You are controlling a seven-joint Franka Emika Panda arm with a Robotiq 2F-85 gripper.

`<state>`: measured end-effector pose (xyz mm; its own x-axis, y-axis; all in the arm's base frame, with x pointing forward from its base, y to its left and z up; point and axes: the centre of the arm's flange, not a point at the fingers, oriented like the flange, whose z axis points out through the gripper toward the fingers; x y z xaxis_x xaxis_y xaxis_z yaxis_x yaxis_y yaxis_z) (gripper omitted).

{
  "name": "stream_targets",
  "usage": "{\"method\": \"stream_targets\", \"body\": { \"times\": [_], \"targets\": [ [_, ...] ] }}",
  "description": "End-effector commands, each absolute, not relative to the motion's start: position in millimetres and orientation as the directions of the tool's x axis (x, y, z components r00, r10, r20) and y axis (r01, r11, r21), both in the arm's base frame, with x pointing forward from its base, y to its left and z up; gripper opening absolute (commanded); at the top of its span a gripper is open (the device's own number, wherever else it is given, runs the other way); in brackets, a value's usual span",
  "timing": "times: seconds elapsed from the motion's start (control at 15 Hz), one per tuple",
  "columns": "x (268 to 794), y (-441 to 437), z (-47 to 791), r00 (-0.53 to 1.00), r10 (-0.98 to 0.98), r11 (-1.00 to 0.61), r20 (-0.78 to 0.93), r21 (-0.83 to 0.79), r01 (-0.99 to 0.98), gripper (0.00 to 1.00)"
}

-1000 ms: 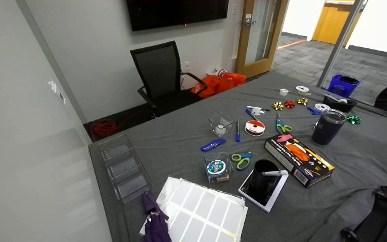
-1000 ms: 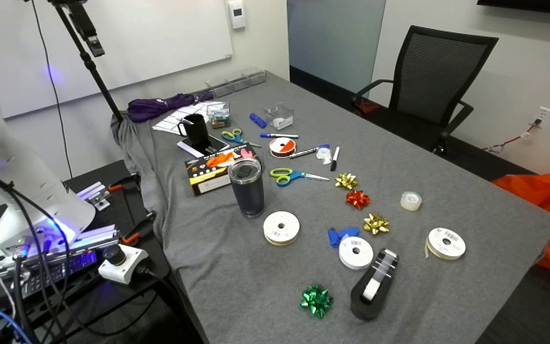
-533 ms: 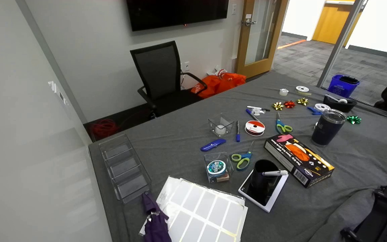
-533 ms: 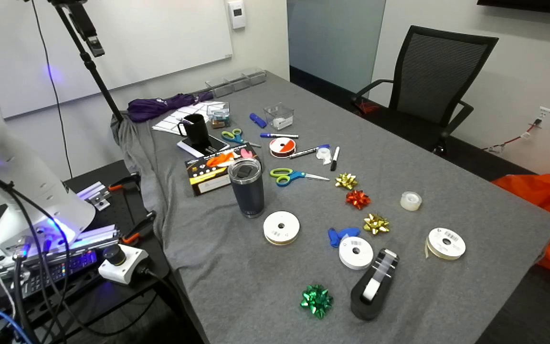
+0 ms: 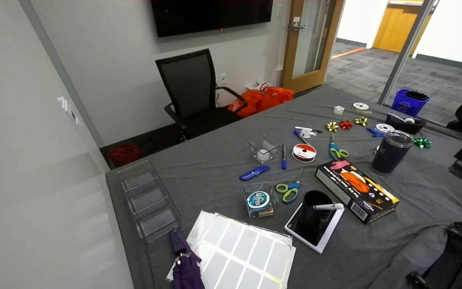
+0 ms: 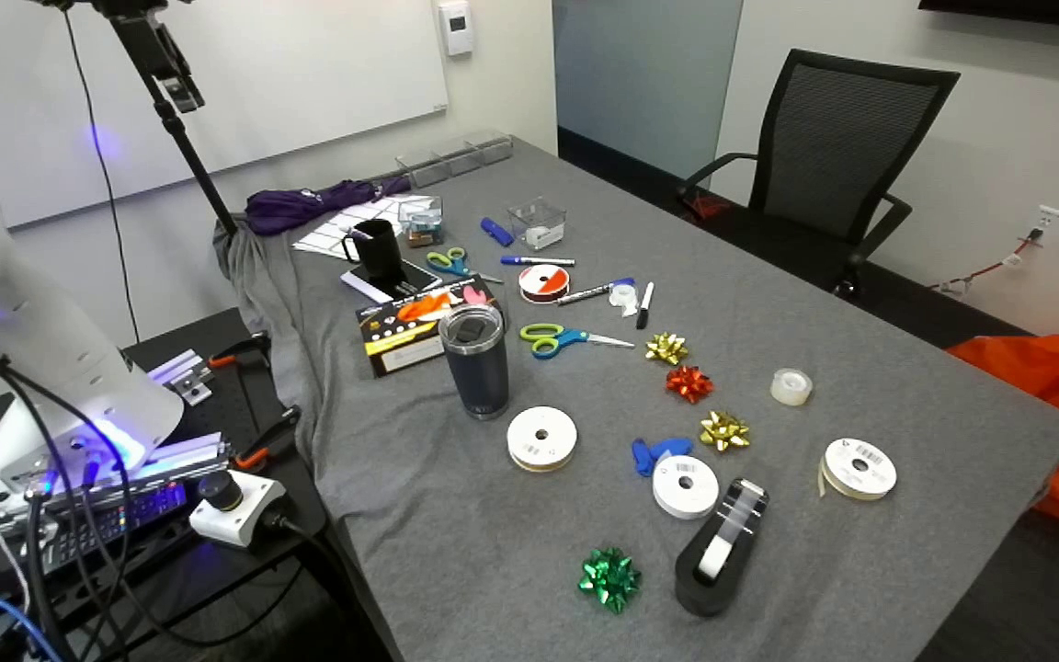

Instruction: Move the black cup forward

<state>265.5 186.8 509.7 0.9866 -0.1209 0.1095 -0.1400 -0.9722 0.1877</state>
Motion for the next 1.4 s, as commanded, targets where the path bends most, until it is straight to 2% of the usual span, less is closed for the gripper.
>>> {"method": "stream_targets", "body": {
  "times": [0.0, 0.47, 1.33],
  "targets": [
    [278.1, 204.3, 483.0, 0.956, -0.260, -0.956, 0.138, 0.102, -0.275, 1.00],
    [324.5, 210.7, 436.5, 0.900, -0.415, -0.910, 0.133, -0.041, -0.414, 1.00],
    [341.3, 208.7, 332.8, 0.909, -0.401, -0.916, 0.113, -0.044, -0.398, 1.00]
  ]
}}
